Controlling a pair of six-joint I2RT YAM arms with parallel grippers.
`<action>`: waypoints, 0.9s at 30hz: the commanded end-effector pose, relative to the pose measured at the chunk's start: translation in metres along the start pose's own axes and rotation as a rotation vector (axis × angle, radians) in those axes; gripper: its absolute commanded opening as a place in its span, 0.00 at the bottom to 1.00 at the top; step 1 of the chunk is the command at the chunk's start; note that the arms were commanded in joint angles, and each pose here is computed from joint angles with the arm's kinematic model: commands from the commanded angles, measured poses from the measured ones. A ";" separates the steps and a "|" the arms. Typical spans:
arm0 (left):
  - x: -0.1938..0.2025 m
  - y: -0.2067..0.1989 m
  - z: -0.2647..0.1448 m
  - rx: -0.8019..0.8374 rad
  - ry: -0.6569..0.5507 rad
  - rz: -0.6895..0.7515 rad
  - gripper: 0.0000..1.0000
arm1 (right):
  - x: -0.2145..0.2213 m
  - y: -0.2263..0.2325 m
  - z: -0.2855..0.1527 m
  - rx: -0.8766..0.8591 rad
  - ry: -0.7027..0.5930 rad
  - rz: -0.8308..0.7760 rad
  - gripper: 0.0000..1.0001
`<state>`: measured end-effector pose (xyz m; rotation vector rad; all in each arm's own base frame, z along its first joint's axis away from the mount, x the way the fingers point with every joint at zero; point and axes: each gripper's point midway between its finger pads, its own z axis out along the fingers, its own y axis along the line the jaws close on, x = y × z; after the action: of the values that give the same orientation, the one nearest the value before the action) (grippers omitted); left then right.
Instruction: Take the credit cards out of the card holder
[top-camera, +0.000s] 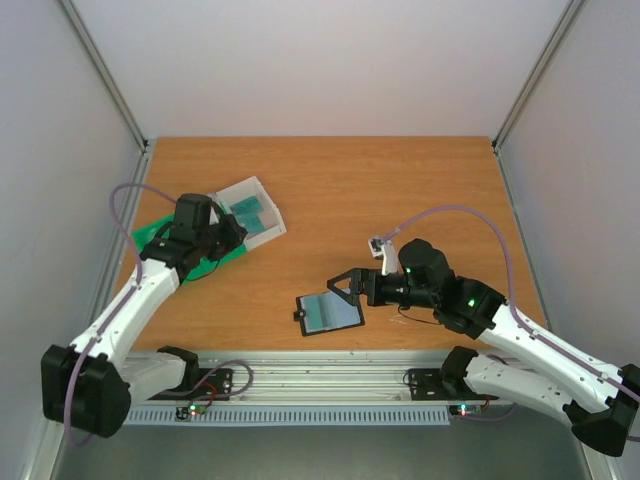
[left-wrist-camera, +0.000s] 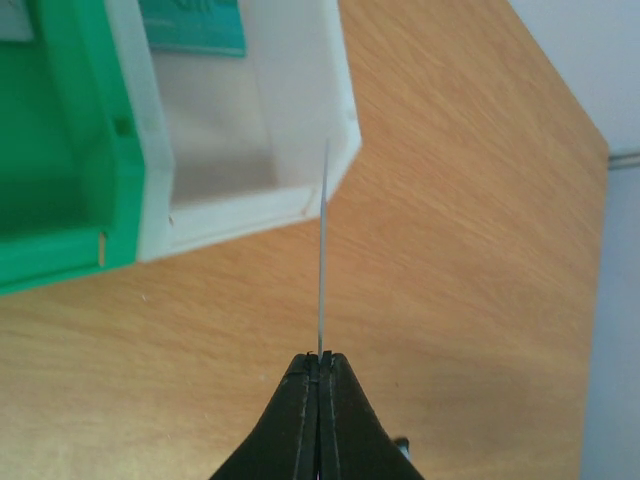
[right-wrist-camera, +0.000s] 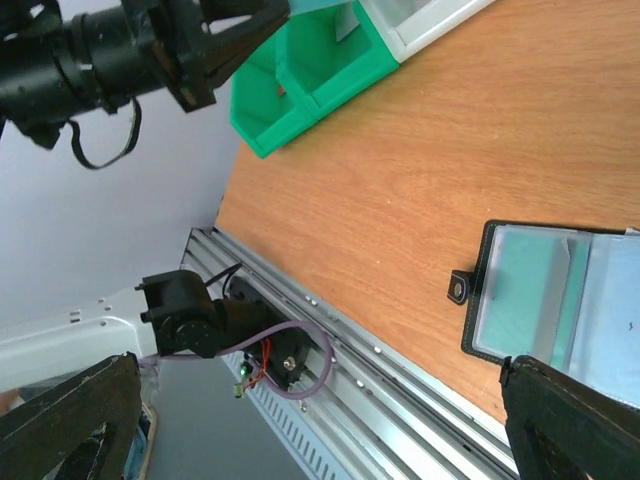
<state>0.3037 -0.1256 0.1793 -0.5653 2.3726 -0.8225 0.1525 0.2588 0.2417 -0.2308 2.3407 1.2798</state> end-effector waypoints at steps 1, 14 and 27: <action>-0.036 0.001 0.007 -0.042 -0.066 0.009 0.00 | -0.004 0.001 -0.006 0.012 -0.019 -0.017 0.98; -0.091 0.014 0.060 -0.133 -0.086 -0.062 0.00 | -0.009 -0.003 -0.006 0.054 -0.031 -0.024 0.98; -0.114 0.025 0.098 -0.195 -0.103 -0.068 0.00 | -0.011 -0.010 -0.001 0.108 -0.016 -0.030 0.98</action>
<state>0.4206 -0.0909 0.1285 -0.7653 2.4416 -0.5905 0.1590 0.2545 0.2251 -0.2119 2.4123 1.1710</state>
